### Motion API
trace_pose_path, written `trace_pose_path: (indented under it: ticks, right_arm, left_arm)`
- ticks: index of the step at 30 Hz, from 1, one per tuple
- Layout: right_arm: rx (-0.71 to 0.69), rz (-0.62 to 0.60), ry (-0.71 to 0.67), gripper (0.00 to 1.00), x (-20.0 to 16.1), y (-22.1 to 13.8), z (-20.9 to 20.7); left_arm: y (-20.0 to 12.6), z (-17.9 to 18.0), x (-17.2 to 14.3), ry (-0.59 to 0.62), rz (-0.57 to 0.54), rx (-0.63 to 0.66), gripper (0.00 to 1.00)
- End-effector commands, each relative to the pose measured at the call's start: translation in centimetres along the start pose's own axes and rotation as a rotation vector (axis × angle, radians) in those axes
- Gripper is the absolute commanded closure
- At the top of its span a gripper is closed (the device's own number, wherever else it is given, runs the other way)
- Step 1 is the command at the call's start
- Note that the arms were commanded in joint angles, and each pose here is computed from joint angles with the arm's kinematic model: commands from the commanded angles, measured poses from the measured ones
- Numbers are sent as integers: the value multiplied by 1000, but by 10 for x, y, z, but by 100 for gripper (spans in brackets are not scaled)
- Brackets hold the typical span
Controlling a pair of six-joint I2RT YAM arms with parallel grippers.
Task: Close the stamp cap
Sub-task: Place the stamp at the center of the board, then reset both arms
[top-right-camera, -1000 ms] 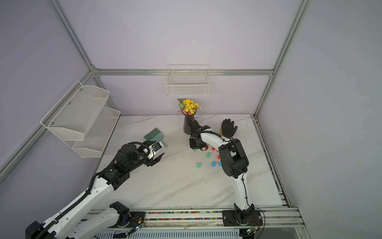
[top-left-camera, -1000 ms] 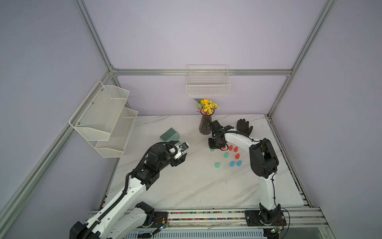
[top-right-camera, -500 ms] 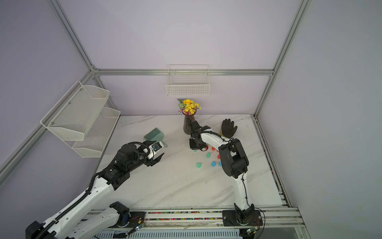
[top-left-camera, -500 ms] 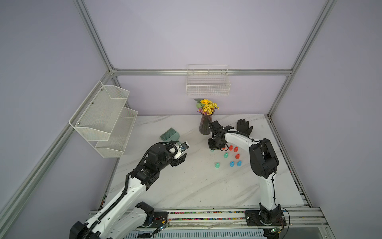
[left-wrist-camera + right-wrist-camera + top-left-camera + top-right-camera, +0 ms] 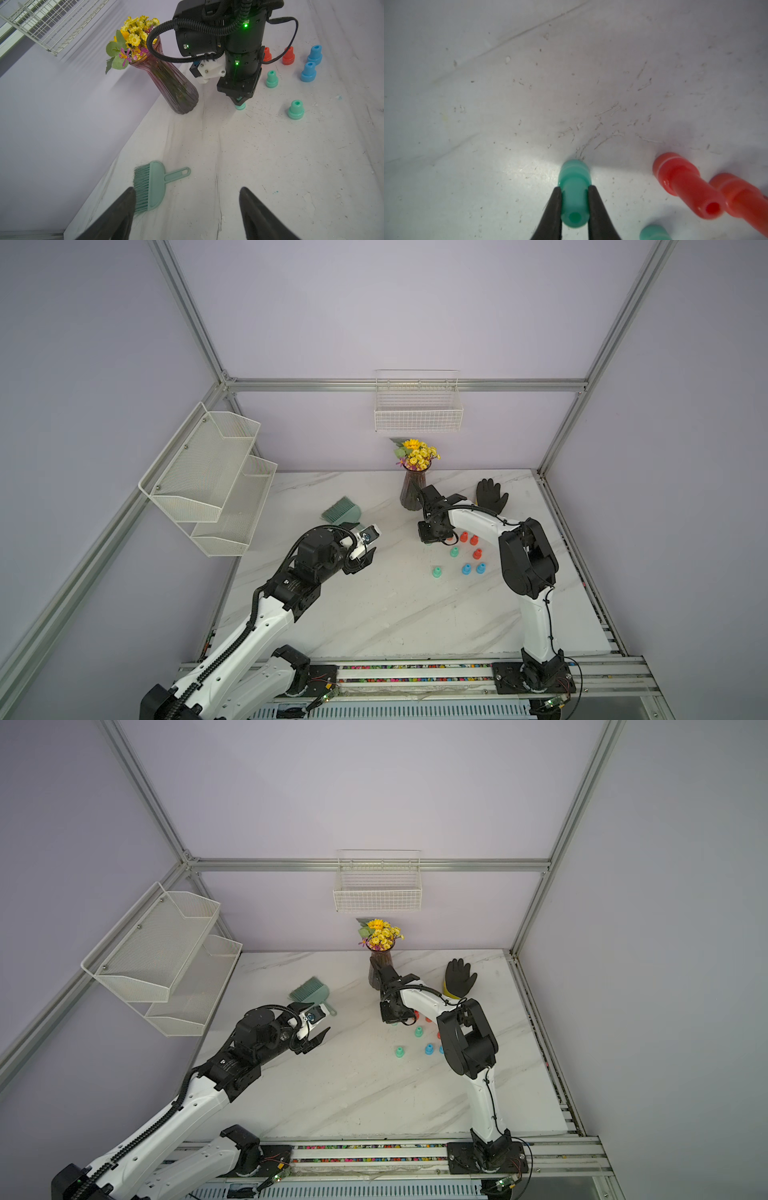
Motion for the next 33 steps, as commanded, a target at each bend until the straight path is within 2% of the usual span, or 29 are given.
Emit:
trace_pose_path:
  ticks: [1,7,11,14,16,18,24,29,32,33]
  right_arm:
    - [-127,158,-81,98,-27,29,-3]
    - [-133,277,-121,99,-51,57,7]
    - [-85,269,-100,97,-52,57,12]
    - [-37,201,-75,84,-35,41,15]
    - [-36,140,-58,70,-19,26,14]
    - [-49,83,-48,62,-5,10,11]
    - [-55,-81,-13,53,29,-42,-4]
    - [-38,-211,55,47,29,-92,-33]
    - [-71,-313,123,31,15,-118,-70]
    - [-93,-343,155,20,7,-123,-86]
  left_arm:
    - [-3,6,12,-4,-46,24,22]
    - [-3,6,12,-3,-42,22,22]
    - [-4,6,12,-4,-41,23,22]
    - [-4,6,14,-11,-50,24,22]
    - [-5,7,15,-16,-58,25,21]
    - [-6,8,17,-23,-66,30,21]
    - [-5,15,23,-54,-92,76,20]
    - [2,27,21,-126,-82,179,16]
    - [9,40,10,-189,-44,303,6]
    - [12,46,4,-218,-23,358,0]
Point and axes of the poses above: each gripper's point midway between its finger pads, its own y axis out along the fingers, its own z axis along the line the jaws close on, x = y × z, the point moved 6 cm from there along -y, back along the fingers, and after that the axes turned 11 degrees about -y, right-handed, at the moved point
